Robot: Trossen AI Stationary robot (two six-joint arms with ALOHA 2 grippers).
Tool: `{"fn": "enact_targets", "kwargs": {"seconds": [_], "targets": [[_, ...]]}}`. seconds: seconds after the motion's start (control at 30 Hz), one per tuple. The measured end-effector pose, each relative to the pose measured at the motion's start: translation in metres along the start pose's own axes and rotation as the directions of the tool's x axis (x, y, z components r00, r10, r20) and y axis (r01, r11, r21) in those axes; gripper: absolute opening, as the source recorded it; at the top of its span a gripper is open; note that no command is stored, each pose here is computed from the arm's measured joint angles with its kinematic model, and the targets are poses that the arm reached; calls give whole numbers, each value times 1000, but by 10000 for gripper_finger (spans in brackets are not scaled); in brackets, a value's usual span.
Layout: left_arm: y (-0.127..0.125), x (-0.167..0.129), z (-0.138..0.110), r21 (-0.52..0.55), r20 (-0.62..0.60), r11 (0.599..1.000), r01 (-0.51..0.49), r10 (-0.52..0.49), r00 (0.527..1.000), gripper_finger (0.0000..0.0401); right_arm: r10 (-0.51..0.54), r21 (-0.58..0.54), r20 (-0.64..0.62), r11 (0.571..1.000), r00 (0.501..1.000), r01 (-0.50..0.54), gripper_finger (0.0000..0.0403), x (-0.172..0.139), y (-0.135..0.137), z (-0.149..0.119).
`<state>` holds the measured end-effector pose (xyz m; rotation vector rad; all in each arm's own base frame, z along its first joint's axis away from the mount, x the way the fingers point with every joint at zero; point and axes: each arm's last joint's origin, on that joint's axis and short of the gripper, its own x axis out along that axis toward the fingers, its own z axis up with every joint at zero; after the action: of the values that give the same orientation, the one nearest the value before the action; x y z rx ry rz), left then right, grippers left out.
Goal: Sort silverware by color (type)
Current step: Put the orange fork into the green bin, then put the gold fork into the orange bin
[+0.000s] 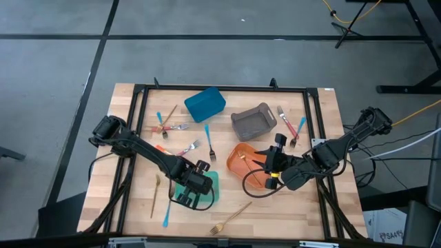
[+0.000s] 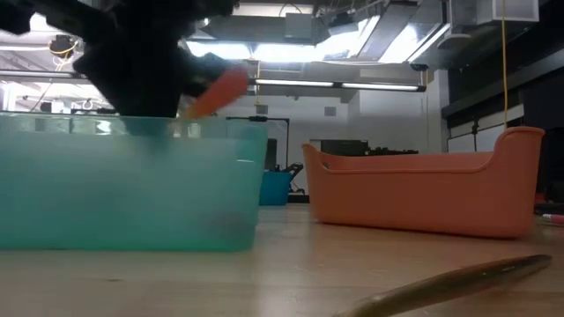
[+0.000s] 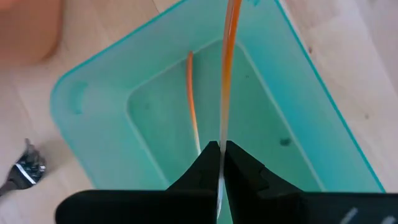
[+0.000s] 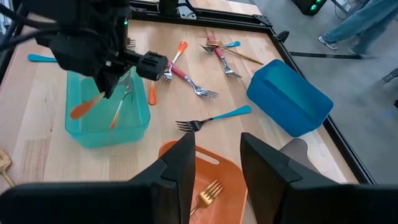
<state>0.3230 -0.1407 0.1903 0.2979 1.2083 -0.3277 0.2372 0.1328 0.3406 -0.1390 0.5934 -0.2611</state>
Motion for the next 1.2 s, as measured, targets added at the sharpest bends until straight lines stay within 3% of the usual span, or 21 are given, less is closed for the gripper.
{"fn": "enact_targets", "kwargs": {"seconds": [0.5, 0.87, 1.2], "targets": [[-1, 13, 4, 125, 12, 992, 4, -5, 1000, 6, 0, 0, 0, 1000, 1000, 0, 117, 0, 0, 0], [-1, 13, 4, 45, 17, 999, 5, -5, 1000, 39, 0, -1, 0, 1000, 1000, 0, 117, 0, 0, 0], [-1, 13, 4, 39, 18, 999, 5, -5, 1000, 68, 0, -1, 0, 1000, 1000, 0, 117, 0, 0, 0]]}}
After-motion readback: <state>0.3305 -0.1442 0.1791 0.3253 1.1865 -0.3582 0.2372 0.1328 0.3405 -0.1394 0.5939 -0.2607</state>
